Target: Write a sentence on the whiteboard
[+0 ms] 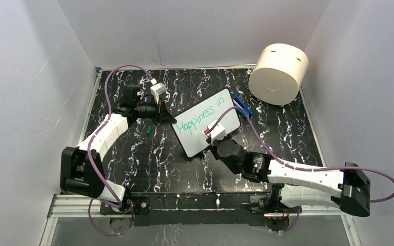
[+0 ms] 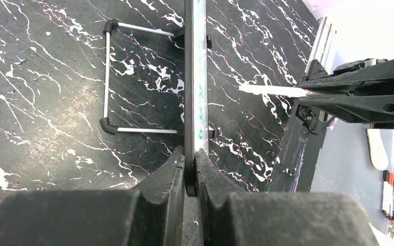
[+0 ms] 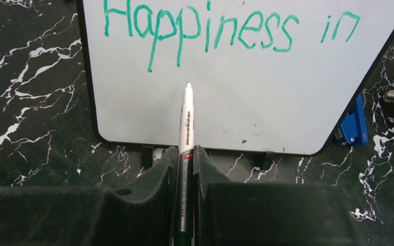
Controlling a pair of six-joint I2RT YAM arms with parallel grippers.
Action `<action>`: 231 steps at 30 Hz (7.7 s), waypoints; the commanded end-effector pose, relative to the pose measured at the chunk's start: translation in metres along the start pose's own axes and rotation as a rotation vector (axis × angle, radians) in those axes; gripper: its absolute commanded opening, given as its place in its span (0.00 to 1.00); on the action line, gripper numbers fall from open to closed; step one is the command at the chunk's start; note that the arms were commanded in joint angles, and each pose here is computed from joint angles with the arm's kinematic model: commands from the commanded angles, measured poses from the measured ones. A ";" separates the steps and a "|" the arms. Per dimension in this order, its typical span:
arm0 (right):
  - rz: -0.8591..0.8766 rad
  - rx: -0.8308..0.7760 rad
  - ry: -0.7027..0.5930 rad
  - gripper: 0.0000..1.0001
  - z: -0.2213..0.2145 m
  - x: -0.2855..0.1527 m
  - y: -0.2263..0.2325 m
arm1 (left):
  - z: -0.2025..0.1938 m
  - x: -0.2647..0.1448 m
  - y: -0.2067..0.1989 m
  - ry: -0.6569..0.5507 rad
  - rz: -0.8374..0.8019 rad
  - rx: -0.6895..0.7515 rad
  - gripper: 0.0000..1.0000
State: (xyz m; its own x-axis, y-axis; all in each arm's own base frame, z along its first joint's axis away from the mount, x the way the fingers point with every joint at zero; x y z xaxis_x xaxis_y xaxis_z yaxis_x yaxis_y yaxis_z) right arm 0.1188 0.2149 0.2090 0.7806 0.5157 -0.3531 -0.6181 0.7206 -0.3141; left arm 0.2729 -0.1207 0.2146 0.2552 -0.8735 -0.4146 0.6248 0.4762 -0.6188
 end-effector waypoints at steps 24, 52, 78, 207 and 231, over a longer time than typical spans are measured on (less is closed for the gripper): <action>0.057 -0.016 -0.052 0.00 0.013 0.018 0.032 | -0.013 0.005 0.019 0.058 0.133 -0.022 0.00; 0.073 -0.010 -0.029 0.00 0.019 0.017 0.048 | -0.013 0.006 0.020 0.062 0.133 -0.023 0.00; 0.055 -0.008 -0.014 0.00 0.021 0.023 0.054 | -0.013 0.006 0.020 0.063 0.129 -0.025 0.00; -0.056 -0.012 0.118 0.00 0.010 0.020 0.042 | -0.013 0.006 0.020 0.062 0.136 -0.023 0.00; -0.059 0.011 0.093 0.00 0.010 0.030 0.043 | -0.014 0.006 0.020 0.064 0.136 -0.025 0.00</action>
State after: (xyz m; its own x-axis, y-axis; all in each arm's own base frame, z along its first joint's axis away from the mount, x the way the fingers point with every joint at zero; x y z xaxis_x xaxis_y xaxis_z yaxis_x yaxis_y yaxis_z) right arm 0.1132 0.2603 0.1859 0.7821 0.4162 -0.4637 -0.5946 0.7210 -0.3558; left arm 0.2769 -0.1214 0.2151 0.2664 -0.8680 -0.4191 0.6228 0.4869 -0.6124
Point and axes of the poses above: each gripper's point midway between its finger pads, its own x axis out along the fingers, its own y axis along the line the jaws close on, z = x × y, the point moved 10 cm from there along -x, back along the fingers, and after that the axes turned 9 degrees about -x, right-handed, at the moved point
